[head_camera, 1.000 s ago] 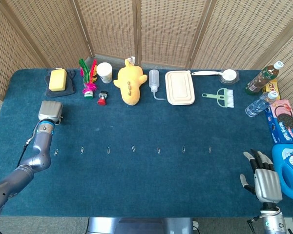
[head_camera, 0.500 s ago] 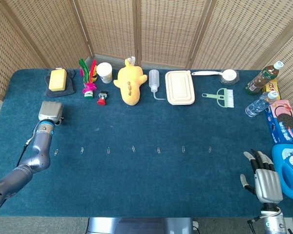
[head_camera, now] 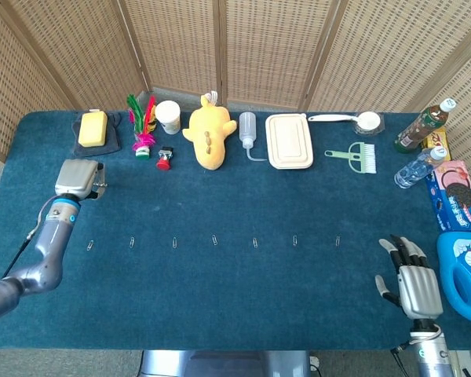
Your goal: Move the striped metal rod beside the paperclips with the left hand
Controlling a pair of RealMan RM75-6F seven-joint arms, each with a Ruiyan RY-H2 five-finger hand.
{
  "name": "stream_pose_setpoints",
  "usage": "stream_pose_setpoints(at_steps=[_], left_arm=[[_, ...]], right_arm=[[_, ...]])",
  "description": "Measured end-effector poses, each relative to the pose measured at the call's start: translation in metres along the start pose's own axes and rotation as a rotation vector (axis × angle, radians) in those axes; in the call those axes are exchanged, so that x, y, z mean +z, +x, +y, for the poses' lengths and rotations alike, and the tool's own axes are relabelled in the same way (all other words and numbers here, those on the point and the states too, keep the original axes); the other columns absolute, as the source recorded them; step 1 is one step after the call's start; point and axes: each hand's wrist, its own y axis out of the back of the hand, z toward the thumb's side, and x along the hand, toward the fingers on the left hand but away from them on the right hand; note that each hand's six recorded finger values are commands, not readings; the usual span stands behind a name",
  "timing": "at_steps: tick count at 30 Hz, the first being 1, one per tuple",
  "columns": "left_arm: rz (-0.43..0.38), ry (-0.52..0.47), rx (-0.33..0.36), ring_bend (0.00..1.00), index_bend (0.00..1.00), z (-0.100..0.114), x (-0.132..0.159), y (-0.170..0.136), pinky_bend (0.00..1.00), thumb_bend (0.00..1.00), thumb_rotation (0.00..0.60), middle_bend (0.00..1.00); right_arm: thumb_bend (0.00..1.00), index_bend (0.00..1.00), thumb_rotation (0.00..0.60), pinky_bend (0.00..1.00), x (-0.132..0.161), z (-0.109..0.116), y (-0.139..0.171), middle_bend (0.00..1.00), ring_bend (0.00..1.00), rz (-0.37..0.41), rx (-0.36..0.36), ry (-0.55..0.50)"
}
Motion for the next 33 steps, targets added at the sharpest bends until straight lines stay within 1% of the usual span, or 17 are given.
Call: stream_pose_setpoints(at_steps=[6, 13, 15, 18, 20, 22, 24, 28, 33], left_arm=[[-0.057, -0.161, 0.009, 0.81, 0.62, 0.015, -0.006, -0.04, 0.73, 0.64, 0.6, 0.92], [-0.078, -0.272, -0.02, 0.81, 0.62, 0.021, -0.017, -0.07, 0.73, 0.64, 0.6, 0.92], [-0.081, -0.325, -0.044, 0.81, 0.62, 0.018, -0.017, -0.078, 0.73, 0.64, 0.6, 0.92], [-0.086, -0.38, -0.072, 0.81, 0.62, 0.013, -0.022, -0.089, 0.73, 0.64, 0.6, 0.92], [-0.086, -0.411, -0.102, 0.81, 0.62, 0.005, -0.025, -0.098, 0.73, 0.64, 0.6, 0.92], [-0.077, -0.416, -0.128, 0.81, 0.62, -0.006, -0.032, -0.108, 0.73, 0.64, 0.6, 0.92], [-0.065, -0.414, -0.139, 0.81, 0.62, -0.013, -0.038, -0.114, 0.73, 0.64, 0.6, 0.92], [-0.031, -0.414, -0.159, 0.81, 0.62, -0.027, -0.05, -0.121, 0.73, 0.64, 0.6, 0.92], [0.001, -0.417, -0.177, 0.81, 0.62, -0.045, -0.058, -0.124, 0.73, 0.64, 0.6, 0.92]], right_arm=[[0.39, 0.17, 0.6, 0.14, 0.009, -0.008, -0.004, 0.13, 0.1, 0.031, 0.018, -0.011], [0.39, 0.17, 0.6, 0.14, 0.014, -0.011, -0.006, 0.13, 0.1, 0.048, 0.022, -0.019], [0.39, 0.17, 0.6, 0.14, 0.016, -0.012, -0.006, 0.13, 0.1, 0.053, 0.024, -0.024], [0.39, 0.17, 0.6, 0.14, 0.017, -0.013, -0.006, 0.13, 0.1, 0.058, 0.026, -0.027], [0.39, 0.17, 0.6, 0.14, 0.017, -0.012, -0.006, 0.13, 0.1, 0.06, 0.024, -0.028], [0.39, 0.17, 0.6, 0.14, 0.017, -0.012, -0.005, 0.13, 0.1, 0.06, 0.023, -0.029], [0.39, 0.17, 0.6, 0.14, 0.016, -0.011, -0.005, 0.13, 0.1, 0.058, 0.023, -0.028], [0.39, 0.17, 0.6, 0.14, 0.015, -0.012, -0.004, 0.13, 0.1, 0.056, 0.027, -0.028], [0.39, 0.17, 0.6, 0.14, 0.018, -0.014, -0.005, 0.13, 0.1, 0.064, 0.033, -0.031]])
